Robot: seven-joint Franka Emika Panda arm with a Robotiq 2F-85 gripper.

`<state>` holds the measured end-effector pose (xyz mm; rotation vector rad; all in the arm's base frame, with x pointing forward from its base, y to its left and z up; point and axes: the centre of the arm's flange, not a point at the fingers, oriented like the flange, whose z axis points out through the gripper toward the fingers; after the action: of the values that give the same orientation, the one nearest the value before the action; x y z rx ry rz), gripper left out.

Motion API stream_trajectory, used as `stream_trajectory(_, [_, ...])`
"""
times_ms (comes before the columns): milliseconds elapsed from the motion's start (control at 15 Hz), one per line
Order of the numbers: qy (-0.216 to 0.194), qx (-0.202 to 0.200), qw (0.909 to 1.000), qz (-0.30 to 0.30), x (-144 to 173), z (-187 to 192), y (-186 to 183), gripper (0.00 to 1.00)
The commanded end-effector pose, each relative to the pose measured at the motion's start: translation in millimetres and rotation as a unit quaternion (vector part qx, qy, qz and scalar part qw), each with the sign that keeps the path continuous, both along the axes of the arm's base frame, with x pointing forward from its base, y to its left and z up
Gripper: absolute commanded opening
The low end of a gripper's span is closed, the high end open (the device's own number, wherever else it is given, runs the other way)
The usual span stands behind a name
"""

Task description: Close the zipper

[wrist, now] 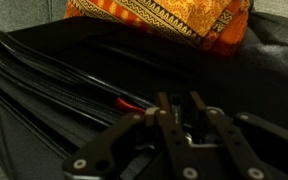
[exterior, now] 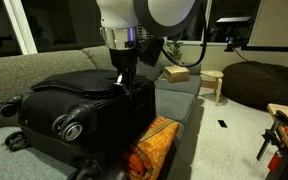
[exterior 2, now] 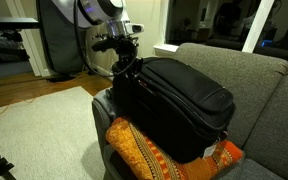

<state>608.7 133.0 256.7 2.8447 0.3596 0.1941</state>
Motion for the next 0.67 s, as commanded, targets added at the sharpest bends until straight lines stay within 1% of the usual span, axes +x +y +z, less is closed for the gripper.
stream_trajectory(0, [-0.012, 0.004, 0.9998, -0.012, -8.0, -1.4, -1.2, 0.03])
stream_trajectory(67, [-0.013, 0.003, 0.9999, -0.011, -9.7, -0.2, 1.6, 0.05])
stream_trajectory(133, [-0.013, 0.001, 0.9999, -0.008, -11.6, 0.3, 4.4, 0.06])
stream_trajectory(600, [-0.017, -0.016, 0.9995, 0.021, -23.8, 6.2, 26.9, 0.06])
